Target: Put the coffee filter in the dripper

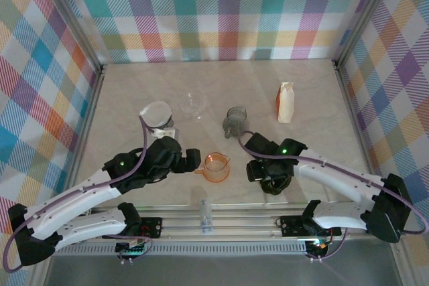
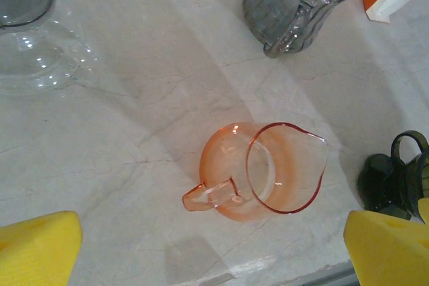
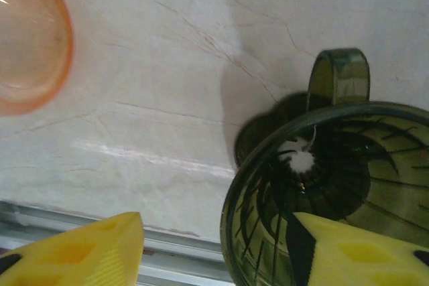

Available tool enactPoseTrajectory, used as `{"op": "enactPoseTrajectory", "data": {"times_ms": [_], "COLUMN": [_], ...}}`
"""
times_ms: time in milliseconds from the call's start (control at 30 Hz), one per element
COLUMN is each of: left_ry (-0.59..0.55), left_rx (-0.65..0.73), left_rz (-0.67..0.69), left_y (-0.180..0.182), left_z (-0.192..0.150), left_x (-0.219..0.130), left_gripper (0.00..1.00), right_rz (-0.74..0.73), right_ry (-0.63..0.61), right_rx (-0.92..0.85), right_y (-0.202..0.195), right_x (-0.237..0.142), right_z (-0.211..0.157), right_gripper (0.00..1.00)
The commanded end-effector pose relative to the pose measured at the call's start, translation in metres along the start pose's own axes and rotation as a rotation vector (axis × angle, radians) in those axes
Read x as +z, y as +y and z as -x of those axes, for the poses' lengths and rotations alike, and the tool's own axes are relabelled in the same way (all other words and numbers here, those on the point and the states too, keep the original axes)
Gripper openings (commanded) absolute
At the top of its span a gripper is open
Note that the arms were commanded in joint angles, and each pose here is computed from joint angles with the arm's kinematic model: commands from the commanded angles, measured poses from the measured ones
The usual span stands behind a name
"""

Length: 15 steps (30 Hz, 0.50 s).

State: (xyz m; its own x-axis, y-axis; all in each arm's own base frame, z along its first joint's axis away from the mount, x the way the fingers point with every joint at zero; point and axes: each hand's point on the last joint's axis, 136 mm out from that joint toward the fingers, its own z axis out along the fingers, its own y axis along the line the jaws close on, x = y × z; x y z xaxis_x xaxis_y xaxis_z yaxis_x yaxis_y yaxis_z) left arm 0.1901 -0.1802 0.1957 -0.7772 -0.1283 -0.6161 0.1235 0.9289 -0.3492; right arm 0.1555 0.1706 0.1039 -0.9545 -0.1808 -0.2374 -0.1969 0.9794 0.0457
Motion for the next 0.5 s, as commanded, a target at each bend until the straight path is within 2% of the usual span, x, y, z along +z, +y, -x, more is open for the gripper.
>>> {"op": "enactPoseTrajectory", "data": {"times_ms": [0,200,467], "left_ry": [-0.023,-0.031,-0.062], "left_rx": [-0.016,-0.024,-0.042], "left_rz": [0.030,0.066,0.098], "left_y": [0.012,0.025,0.040], "left_z": [-0.003,-0.007,-0.006], "left_x": [-0.003,-0.005,-0.016], "left_gripper": [1.00,1.00,1.00], "right_rz": [-0.076,-0.119,-0.150], "right_ry": [0.019,0.045,0.003], "right_rx": [-0.003,-0.033,-0.055], "right_y": [-0.007,-0.003,-0.006], "right_x": [0.005,0.020,0.015], "right_z": [-0.004,-0.005,0.005], "right_gripper": [0.56,0.42,0.12]}}
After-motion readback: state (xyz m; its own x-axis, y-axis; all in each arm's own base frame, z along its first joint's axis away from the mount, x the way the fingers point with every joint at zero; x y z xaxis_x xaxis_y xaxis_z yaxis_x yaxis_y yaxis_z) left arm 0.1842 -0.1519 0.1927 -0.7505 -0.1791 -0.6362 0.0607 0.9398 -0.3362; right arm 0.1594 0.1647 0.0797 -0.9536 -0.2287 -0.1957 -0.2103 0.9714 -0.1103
